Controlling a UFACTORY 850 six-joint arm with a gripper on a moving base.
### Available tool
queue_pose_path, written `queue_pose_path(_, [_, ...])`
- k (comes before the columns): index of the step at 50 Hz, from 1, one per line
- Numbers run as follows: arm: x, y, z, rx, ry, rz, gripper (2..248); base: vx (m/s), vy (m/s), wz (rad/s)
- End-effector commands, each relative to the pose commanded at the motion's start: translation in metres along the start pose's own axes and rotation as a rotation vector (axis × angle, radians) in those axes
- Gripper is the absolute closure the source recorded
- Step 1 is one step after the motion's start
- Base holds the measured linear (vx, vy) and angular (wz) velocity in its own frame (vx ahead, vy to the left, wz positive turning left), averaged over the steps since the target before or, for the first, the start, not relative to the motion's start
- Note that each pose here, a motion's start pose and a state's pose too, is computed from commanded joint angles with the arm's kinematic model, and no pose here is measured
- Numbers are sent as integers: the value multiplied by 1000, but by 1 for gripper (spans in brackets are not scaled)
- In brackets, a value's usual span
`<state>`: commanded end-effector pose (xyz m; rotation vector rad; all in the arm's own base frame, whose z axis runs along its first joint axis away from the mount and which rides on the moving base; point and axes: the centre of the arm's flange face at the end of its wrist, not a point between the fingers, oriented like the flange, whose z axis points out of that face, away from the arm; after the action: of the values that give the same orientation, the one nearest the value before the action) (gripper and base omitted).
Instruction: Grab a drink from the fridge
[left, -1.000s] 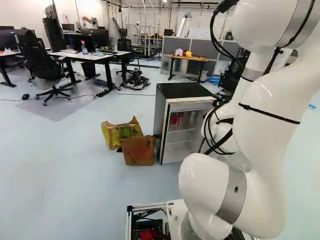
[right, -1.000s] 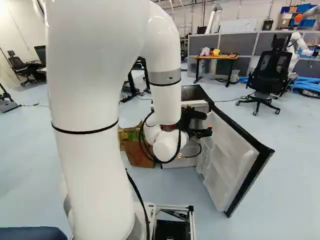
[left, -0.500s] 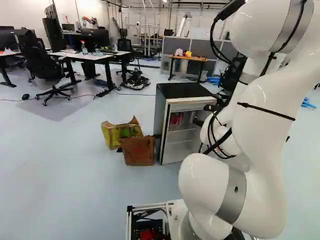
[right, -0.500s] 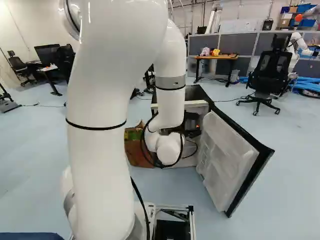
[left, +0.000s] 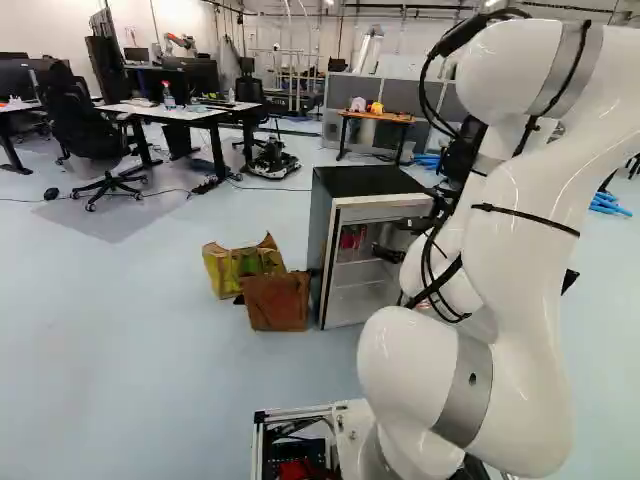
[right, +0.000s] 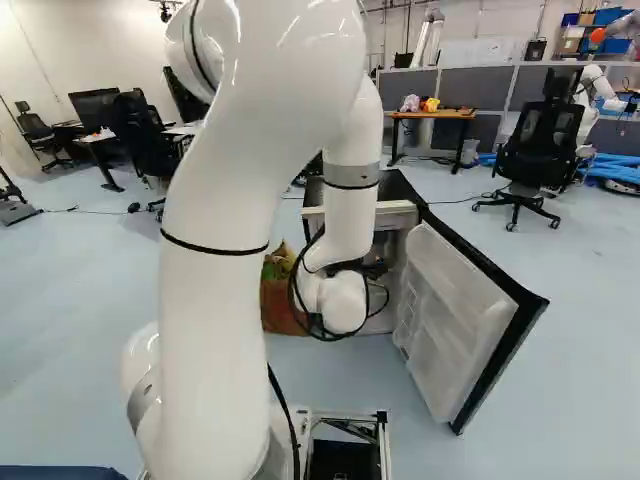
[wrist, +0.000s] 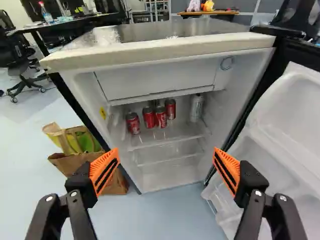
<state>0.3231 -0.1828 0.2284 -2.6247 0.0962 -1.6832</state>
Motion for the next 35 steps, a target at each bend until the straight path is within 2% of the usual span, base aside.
queue_pose_path(35, [-25, 11, 57, 46, -33, 2, 3, 0, 0, 0])
